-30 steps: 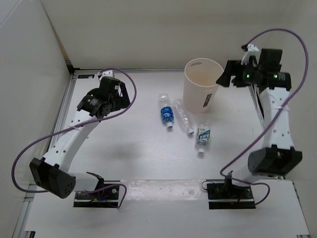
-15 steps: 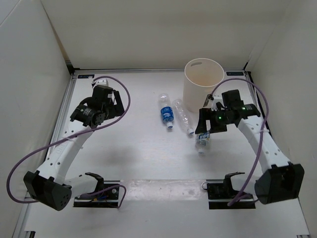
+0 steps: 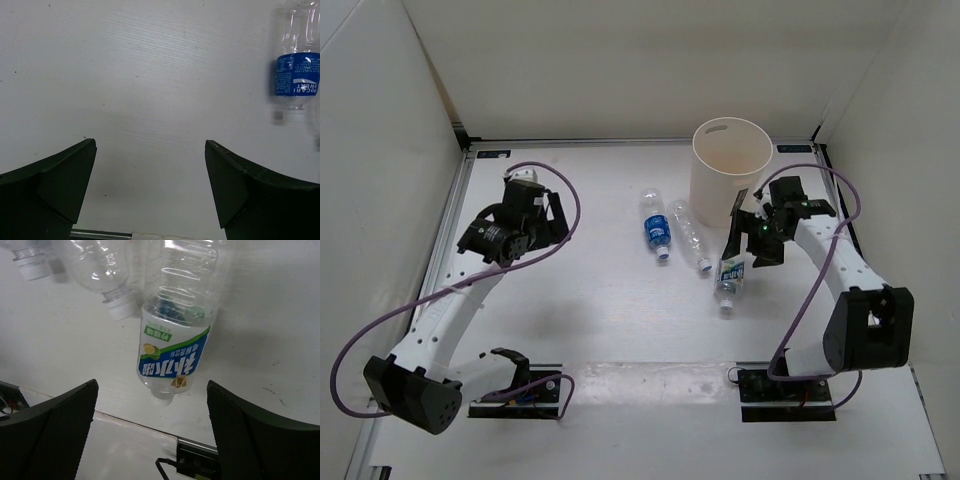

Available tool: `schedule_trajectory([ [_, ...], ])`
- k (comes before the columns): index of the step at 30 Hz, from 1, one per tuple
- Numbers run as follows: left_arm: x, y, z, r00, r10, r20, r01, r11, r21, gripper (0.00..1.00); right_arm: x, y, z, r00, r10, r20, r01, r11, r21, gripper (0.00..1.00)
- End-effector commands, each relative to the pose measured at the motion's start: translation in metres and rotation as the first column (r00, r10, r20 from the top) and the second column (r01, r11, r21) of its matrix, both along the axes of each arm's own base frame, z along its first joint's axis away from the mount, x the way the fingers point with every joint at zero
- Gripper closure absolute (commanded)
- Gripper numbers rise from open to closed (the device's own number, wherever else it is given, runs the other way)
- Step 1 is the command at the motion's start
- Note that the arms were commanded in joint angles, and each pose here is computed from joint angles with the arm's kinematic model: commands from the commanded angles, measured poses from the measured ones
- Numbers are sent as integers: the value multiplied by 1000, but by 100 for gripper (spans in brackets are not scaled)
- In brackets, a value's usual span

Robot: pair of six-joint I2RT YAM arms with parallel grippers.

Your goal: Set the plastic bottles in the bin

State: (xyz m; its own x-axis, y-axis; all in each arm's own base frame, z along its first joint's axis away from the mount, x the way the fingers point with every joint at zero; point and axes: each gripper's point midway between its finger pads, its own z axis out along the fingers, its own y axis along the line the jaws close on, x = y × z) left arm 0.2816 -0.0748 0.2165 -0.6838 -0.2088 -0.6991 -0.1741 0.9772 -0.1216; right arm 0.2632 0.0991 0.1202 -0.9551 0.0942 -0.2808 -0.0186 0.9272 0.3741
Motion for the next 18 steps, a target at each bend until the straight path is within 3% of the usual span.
schedule_trajectory([
  [1, -7, 2, 7, 1000, 11, 19, -11, 1000, -27, 0, 20, -13, -7, 996, -86, -9, 85, 996, -28, 10],
  [18, -43, 36, 11, 988, 147, 50, -147, 989, 3, 0, 57, -9, -56, 986, -76, -146, 65, 995, -80, 11],
])
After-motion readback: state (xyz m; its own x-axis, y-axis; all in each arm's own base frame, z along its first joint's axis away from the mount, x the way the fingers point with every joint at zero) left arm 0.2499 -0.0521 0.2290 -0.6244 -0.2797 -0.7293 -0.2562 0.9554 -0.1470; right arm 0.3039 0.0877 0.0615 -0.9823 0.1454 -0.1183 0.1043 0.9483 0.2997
